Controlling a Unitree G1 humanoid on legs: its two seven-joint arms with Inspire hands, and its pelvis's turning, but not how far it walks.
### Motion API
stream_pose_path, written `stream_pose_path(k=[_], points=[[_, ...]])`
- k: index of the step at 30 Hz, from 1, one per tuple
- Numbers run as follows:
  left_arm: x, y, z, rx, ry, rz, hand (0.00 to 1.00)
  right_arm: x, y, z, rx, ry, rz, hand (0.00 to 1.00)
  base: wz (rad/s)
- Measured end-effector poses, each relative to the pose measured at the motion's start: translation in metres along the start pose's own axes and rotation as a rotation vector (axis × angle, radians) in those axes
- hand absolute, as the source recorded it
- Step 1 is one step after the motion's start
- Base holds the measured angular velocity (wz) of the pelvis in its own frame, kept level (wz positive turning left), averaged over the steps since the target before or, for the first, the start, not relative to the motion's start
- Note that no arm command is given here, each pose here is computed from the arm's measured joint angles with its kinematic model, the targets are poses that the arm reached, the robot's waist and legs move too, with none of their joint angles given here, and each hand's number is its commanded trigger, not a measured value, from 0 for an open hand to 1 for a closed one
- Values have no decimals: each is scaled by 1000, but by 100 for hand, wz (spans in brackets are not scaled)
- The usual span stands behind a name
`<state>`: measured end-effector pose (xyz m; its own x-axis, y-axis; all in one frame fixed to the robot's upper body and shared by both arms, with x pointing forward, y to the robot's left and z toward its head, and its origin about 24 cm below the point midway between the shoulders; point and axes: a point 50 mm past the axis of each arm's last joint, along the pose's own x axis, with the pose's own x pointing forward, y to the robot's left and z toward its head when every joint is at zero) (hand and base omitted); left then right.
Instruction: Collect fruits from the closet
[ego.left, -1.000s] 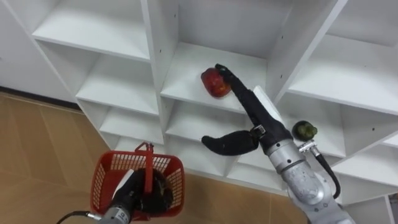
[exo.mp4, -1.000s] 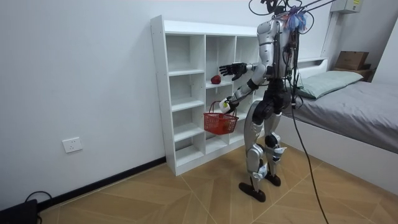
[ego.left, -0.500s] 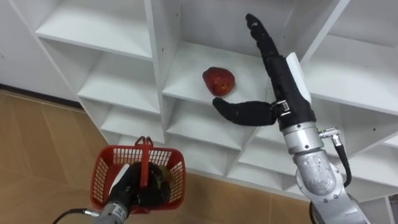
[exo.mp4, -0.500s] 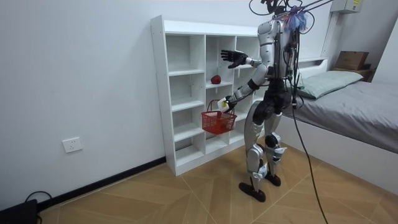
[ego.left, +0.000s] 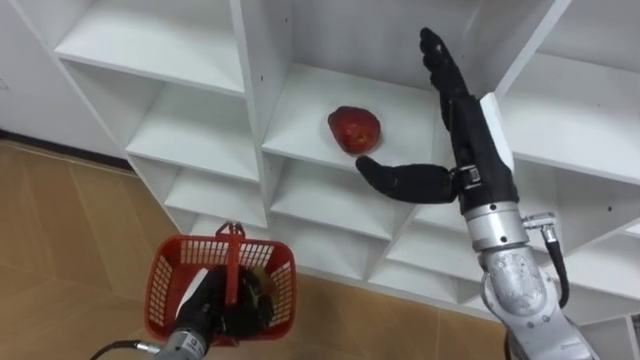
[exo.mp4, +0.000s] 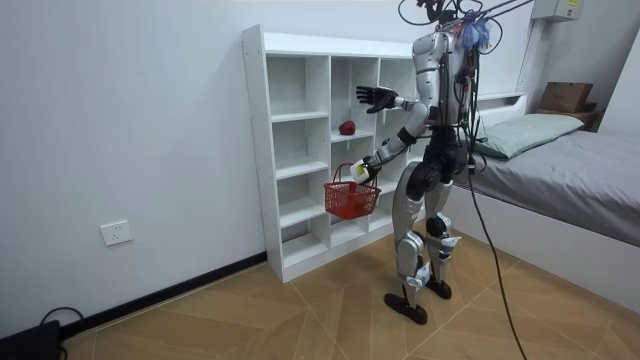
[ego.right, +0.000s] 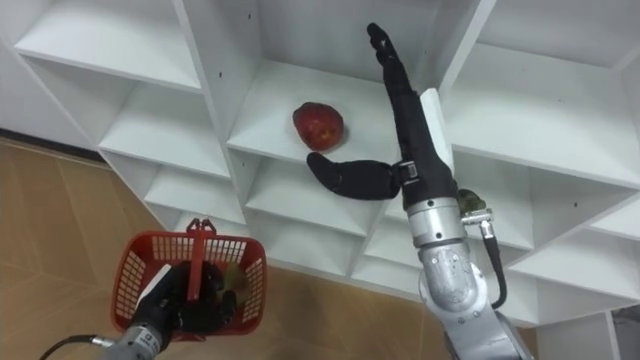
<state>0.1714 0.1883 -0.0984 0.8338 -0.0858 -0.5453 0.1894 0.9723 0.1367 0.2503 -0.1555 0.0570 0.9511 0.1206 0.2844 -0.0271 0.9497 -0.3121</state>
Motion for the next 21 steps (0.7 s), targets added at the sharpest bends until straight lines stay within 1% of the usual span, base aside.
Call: stream_pose_path(k=[8, 14, 21], points=[[0, 0, -3, 5, 14, -9, 100, 1, -3, -9, 14, 40, -10, 0, 0], [0, 1, -3, 21, 16, -30, 100, 2, -5, -18, 0, 69, -7, 0, 2], [0, 3, -3, 14, 14, -26, 100, 3, -4, -26, -17, 103, 13, 0, 3]])
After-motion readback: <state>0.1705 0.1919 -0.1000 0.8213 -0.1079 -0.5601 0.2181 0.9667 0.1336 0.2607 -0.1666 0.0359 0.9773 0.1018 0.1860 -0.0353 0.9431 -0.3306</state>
